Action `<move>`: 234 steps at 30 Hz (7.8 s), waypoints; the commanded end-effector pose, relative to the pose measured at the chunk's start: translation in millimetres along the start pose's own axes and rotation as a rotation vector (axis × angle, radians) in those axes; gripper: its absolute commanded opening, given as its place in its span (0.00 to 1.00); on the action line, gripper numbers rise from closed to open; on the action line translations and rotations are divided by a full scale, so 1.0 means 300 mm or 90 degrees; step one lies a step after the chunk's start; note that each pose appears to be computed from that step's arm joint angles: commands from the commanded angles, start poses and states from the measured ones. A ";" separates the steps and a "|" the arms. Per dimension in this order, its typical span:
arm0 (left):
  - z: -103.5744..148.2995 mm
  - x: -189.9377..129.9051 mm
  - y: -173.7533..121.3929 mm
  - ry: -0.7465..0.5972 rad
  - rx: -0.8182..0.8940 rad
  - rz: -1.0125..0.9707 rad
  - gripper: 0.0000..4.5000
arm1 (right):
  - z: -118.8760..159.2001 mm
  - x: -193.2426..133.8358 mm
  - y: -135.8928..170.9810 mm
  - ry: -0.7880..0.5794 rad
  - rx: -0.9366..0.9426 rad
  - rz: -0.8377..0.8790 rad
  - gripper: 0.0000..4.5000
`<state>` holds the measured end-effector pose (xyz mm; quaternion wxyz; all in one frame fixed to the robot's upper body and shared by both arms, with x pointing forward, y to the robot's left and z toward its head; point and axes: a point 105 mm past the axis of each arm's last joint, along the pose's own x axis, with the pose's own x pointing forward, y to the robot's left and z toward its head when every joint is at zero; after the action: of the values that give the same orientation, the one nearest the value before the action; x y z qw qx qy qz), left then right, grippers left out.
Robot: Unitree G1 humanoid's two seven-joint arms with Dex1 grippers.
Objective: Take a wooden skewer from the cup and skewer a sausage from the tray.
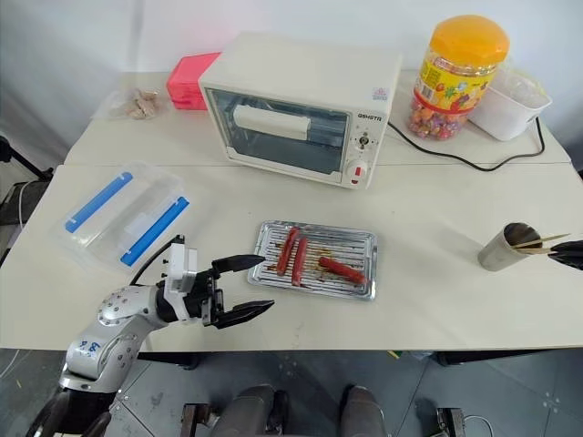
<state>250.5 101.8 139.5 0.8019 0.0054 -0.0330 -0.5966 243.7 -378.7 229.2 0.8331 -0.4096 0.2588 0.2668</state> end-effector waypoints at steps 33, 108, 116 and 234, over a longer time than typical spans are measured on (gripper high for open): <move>0.058 0.012 0.006 -0.024 0.038 0.010 1.00 | 0.041 0.056 -0.027 0.002 -0.005 0.003 0.49; 0.171 0.040 0.018 -0.111 -0.114 -0.097 1.00 | 0.728 0.248 0.450 -0.681 0.309 0.517 0.01; 0.173 0.055 0.019 -0.121 -0.125 -0.104 0.96 | 0.741 0.246 0.462 -0.685 0.317 0.532 0.00; 0.016 -0.058 0.059 0.026 0.025 -0.104 0.00 | 0.657 0.317 0.450 -0.320 -0.203 0.372 0.07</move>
<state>261.8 125.0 140.9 0.7532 0.0280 -0.0181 -0.6569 269.7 -128.6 192.8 0.6880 -0.3621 0.1237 0.6166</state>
